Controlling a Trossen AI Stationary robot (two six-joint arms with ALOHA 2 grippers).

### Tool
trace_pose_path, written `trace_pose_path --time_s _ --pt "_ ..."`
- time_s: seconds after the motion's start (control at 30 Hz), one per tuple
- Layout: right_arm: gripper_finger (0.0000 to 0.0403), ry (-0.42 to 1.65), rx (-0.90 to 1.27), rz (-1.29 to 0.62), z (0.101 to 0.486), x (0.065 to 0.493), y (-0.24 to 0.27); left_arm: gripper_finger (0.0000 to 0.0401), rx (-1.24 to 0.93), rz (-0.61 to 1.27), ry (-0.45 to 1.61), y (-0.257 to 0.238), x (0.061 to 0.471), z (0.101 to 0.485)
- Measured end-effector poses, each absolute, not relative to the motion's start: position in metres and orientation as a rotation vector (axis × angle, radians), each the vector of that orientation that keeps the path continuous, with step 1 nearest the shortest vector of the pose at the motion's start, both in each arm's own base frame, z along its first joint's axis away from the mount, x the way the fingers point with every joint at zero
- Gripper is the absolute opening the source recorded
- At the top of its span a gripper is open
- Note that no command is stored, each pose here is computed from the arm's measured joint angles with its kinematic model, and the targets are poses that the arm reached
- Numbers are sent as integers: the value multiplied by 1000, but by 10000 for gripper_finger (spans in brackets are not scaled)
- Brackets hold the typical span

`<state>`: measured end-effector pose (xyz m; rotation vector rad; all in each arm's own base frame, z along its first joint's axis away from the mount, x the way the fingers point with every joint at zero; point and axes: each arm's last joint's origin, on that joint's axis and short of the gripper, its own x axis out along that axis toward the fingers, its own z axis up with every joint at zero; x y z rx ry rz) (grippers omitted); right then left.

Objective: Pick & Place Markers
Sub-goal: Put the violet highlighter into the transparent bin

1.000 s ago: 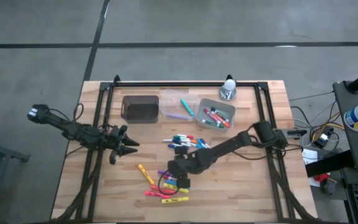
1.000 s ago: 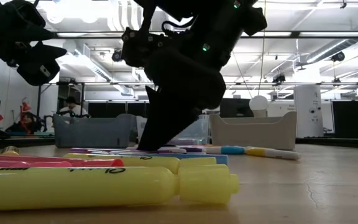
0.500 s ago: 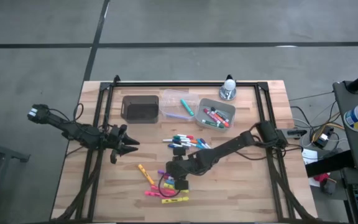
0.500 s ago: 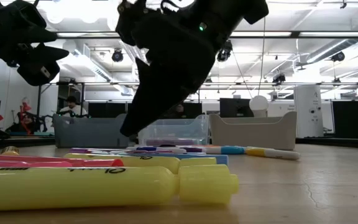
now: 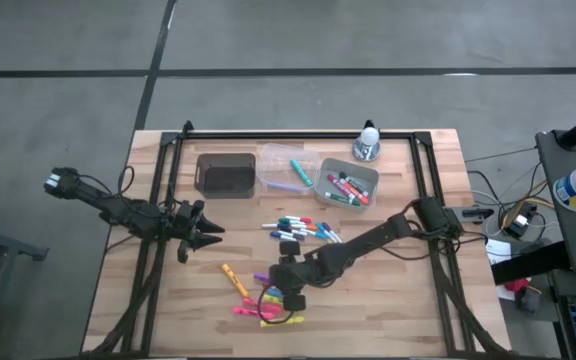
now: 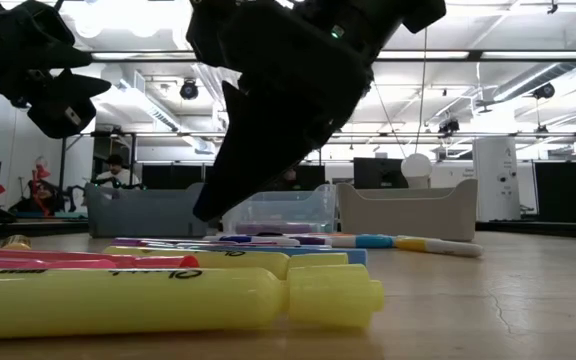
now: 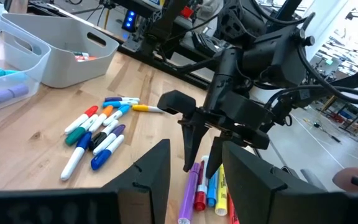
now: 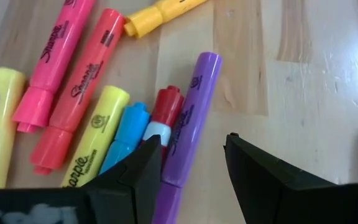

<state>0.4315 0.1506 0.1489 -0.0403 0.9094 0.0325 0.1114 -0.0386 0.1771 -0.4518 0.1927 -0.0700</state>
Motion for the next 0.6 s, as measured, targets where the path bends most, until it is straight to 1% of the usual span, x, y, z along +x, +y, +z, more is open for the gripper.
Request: trace_pose_path --time_s 0.4,0.6 --pt "171 952 -29 4 130 421 147 140 -455 -71 193 -39 111 177" --pt "171 950 -27 -1 129 421 144 140 -455 -71 193 -39 111 177"
